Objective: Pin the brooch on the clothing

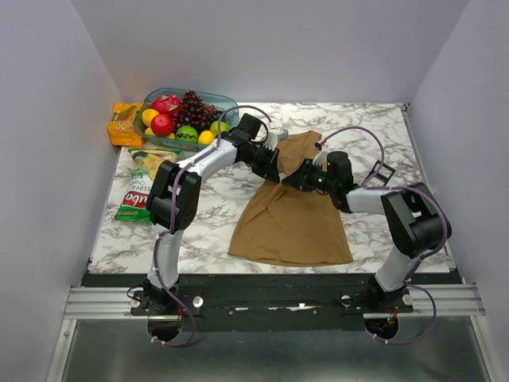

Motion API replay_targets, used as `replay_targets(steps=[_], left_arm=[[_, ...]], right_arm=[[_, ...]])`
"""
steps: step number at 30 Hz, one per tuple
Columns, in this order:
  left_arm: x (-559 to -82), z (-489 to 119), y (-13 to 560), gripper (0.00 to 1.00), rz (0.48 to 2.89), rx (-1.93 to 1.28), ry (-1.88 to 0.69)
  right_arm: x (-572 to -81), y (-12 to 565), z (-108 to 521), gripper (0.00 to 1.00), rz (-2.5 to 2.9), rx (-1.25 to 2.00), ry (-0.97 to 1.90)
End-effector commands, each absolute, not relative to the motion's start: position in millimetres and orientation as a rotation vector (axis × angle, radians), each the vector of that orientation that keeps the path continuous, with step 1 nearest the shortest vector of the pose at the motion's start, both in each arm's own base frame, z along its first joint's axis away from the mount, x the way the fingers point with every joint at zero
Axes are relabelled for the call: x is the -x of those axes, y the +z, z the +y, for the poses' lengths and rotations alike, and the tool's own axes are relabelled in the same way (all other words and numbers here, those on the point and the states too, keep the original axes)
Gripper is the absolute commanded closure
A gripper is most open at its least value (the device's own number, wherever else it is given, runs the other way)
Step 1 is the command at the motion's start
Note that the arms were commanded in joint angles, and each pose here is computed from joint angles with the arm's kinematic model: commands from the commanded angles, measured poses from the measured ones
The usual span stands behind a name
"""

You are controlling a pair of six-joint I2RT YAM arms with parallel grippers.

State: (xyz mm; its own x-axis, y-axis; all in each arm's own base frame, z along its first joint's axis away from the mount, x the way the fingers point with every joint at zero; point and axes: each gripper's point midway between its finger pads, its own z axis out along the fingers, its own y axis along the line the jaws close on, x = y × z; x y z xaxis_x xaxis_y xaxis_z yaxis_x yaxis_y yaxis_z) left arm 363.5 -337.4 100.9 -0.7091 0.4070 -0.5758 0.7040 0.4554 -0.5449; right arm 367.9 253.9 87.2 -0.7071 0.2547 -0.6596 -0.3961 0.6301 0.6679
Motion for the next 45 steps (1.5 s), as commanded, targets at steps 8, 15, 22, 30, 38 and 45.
replay_targets(steps=[8,15,22,30,38,45], left_arm=[[-348.1,-353.8,109.3,1.00,2.325,-0.989,-1.229],[-346.9,-355.5,108.6,1.00,2.323,-0.994,-1.236],[-342.6,-359.2,109.0,1.00,2.319,-1.007,-1.250],[-338.6,-363.4,109.8,1.00,2.312,-1.021,-1.260],[-331.4,-369.7,106.8,1.00,2.317,-1.041,-1.271],[-325.6,-375.0,105.7,1.00,2.314,-1.063,-1.273]], right_arm=[[-377.1,101.9,264.3,0.73,2.009,0.135,1.161],[-378.4,98.3,263.3,0.74,2.015,0.113,1.157],[-381.1,96.1,262.1,0.75,2.018,0.082,1.151],[-384.8,92.4,261.0,0.76,2.024,0.057,1.139],[-386.8,91.1,260.0,0.76,2.029,0.043,1.129],[-390.7,90.4,260.1,0.77,2.033,0.025,1.129]])
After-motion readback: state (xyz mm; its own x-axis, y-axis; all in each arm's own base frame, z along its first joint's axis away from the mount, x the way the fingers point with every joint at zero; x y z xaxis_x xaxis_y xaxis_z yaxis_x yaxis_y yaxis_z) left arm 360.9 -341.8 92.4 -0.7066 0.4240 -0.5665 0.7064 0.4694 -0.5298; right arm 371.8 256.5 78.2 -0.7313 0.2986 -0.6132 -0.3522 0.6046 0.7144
